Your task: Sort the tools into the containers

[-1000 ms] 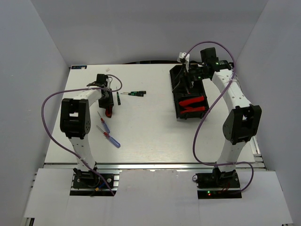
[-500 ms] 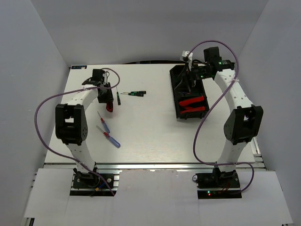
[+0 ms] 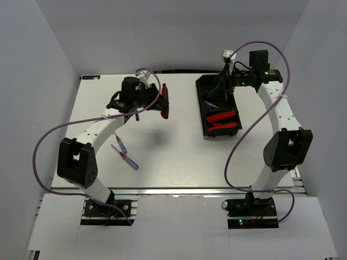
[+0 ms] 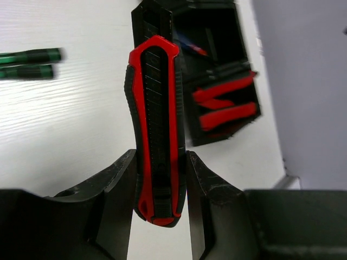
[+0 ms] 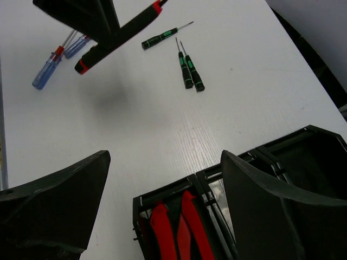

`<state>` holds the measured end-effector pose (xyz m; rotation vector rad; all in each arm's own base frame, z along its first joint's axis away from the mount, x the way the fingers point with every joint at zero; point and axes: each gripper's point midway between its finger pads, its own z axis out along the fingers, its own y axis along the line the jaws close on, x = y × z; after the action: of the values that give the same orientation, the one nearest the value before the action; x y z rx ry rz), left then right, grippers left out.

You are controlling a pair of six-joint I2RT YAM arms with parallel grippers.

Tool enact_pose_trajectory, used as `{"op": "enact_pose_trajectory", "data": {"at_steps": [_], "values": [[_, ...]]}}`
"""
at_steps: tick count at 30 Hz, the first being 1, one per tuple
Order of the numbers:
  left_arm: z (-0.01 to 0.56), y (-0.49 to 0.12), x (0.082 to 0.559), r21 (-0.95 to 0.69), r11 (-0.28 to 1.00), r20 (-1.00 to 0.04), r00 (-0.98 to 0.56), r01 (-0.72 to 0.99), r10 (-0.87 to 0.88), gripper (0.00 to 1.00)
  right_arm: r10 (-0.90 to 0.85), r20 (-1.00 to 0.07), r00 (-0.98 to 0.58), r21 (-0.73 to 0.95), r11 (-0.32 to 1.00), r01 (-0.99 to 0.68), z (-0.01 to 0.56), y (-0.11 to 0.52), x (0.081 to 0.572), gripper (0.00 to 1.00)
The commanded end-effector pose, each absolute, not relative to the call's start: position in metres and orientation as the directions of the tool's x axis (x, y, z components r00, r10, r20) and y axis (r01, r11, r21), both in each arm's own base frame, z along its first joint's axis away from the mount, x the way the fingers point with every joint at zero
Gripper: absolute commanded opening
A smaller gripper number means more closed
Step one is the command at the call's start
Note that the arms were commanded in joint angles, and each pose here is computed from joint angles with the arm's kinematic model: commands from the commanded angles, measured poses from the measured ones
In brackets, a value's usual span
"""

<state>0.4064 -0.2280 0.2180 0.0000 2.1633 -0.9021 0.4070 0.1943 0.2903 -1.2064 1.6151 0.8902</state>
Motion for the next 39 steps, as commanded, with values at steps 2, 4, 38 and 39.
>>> {"op": "enact_pose_trajectory", "data": {"at_steps": [2, 4, 38, 39], "values": [[0.262, -0.29, 0.4, -0.66, 0.582, -0.706, -0.657, 0.475, -0.265, 0.04, -0.235, -0.971, -0.037, -0.036, 0.297, -0.954, 0.329, 0.178, 0.407, 0.89], [0.259, -0.321, 0.394, -0.663, 0.528, -0.71, -0.668, 0.53, -0.221, 0.04, -0.217, -0.974, -0.068, -0.005, 0.317, -0.948, 0.327, 0.17, 0.406, 0.89], [0.16, -0.522, 0.384, -0.226, 0.359, -0.902, -0.334, 0.905, 0.274, 0.16, -0.169, -0.98, -0.107, 0.033, 0.389, -0.921, 0.311, 0.124, 0.374, 0.89], [0.159, -0.523, 0.384, -0.214, 0.359, -0.904, -0.323, 0.909, 0.28, 0.16, -0.168, -0.98, -0.108, 0.035, 0.388, -0.921, 0.31, 0.125, 0.373, 0.89]]}}
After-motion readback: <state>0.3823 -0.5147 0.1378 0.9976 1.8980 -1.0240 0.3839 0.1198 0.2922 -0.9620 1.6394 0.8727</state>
